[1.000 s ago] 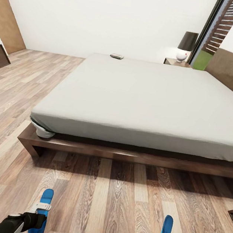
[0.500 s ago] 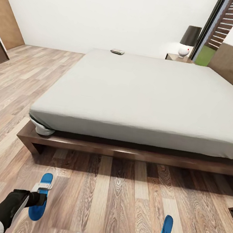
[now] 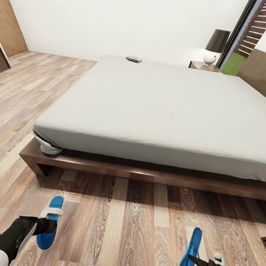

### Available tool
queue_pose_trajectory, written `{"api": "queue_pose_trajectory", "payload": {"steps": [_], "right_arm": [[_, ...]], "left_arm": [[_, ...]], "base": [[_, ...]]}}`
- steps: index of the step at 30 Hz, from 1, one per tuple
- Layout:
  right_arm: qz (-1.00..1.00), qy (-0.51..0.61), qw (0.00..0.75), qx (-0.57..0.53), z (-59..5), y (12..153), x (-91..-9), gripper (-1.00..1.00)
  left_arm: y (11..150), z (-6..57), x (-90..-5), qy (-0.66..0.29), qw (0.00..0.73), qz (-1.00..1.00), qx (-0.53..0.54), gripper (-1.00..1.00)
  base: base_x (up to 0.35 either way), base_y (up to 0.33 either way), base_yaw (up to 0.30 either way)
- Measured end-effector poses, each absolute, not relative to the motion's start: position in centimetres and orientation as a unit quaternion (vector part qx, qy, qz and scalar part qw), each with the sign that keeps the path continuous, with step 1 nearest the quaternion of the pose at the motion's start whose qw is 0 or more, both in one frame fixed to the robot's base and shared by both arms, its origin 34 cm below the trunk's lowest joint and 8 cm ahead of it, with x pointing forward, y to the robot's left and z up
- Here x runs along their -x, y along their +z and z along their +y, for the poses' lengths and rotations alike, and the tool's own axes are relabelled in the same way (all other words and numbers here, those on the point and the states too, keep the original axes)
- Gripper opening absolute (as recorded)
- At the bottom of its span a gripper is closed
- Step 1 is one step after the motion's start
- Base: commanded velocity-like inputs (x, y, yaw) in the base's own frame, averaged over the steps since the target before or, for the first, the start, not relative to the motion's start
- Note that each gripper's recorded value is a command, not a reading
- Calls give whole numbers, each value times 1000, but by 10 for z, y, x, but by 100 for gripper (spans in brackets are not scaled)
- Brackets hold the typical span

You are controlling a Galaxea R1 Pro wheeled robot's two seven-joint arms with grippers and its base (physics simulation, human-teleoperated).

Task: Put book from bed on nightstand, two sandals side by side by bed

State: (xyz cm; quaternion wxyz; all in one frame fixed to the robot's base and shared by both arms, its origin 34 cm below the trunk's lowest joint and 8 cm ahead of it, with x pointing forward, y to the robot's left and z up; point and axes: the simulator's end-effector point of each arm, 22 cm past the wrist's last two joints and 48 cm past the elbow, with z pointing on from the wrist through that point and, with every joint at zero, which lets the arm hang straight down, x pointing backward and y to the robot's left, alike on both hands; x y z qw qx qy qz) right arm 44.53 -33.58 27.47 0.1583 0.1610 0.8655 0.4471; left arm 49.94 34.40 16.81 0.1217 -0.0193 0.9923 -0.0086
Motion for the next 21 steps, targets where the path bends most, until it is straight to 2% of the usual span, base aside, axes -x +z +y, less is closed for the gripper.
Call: {"api": "queue_pose_trajectory", "payload": {"steps": [4, 9, 15, 21], "right_arm": [[862, 454, 154, -161, -338, 314, -488, -100], [859, 459, 159, -161, -338, 324, -496, -100], [795, 555, 193, -150, -319, 374, -509, -100], [775, 582, 183, -167, -316, 386, -511, -100]], "left_arm": [[167, 337, -500, -13, 121, 992, 18, -100], [167, 336, -499, -14, 121, 992, 18, -100], [167, 334, -499, -16, 121, 992, 18, -100], [166, 330, -499, -18, 121, 992, 18, -100]], "base": [[0, 0, 0], [0, 0, 0], [0, 0, 0], [0, 0, 0]]}}
